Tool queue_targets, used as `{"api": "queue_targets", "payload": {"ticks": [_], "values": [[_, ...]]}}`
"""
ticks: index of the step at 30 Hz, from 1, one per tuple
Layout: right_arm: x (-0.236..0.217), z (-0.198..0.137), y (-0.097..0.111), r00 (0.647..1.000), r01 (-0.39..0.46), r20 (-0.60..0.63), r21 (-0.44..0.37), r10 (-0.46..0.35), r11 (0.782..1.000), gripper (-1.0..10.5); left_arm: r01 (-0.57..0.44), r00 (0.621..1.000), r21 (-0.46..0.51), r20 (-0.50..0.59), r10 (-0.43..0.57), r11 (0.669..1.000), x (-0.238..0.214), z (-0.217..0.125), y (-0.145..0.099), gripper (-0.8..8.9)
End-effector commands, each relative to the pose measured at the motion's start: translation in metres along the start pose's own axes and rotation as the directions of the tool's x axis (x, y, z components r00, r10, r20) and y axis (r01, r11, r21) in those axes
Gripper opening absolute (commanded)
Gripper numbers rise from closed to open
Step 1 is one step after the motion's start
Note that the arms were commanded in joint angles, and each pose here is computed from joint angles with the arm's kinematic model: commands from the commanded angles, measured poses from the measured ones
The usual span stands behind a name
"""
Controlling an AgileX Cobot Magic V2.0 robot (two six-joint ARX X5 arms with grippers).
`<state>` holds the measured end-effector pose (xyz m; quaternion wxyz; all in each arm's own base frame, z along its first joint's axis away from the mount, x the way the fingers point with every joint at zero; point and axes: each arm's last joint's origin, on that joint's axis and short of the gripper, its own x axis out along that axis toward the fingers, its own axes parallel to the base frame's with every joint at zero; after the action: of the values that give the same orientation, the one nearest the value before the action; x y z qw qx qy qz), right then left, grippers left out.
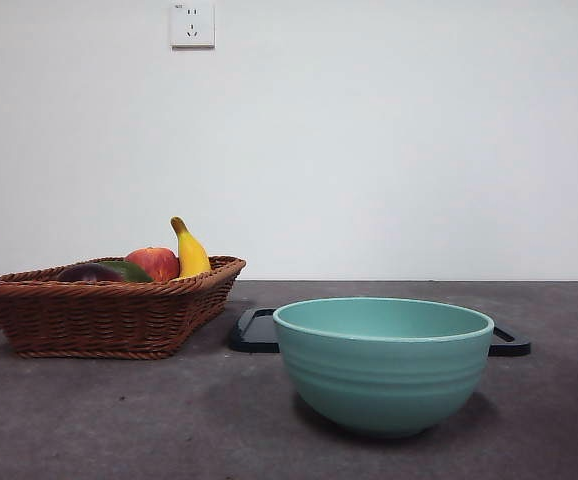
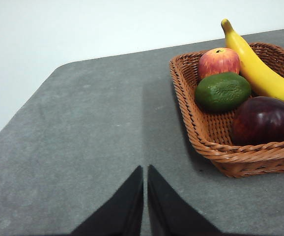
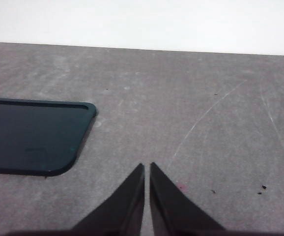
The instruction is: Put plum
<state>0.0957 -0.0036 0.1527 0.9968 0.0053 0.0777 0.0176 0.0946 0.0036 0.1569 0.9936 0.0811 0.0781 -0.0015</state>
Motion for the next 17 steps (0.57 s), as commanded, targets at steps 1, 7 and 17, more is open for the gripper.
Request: {"api": "queue_targets", "payload": {"ticks": [1, 7, 17], "values": [[0.0004, -0.0023, -0.0003, 1.000, 0.003, -0.008, 0.004, -0.003, 1.000, 0.1, 0.003, 1.000, -0.008, -0.030, -0.004, 1.000, 0.0015, -0.0067, -0.0009, 0.12], [0.0004, -0.0007, -0.0003, 1.000, 0.003, 0.006, 0.002, -0.003, 1.000, 0.1, 0.003, 1.000, -0.008, -0.030, -0.004, 1.000, 0.0015, -0.0067, -0.0009, 0.12], [0.0004, -0.0007, -0.0003, 1.000, 0.003, 0.006, 0.003, -0.003, 1.000, 0.1, 0.004, 1.000, -0.008, -0.031, -0.004, 1.000, 0.0015, -0.0068, -0.0009, 0.12]]}}
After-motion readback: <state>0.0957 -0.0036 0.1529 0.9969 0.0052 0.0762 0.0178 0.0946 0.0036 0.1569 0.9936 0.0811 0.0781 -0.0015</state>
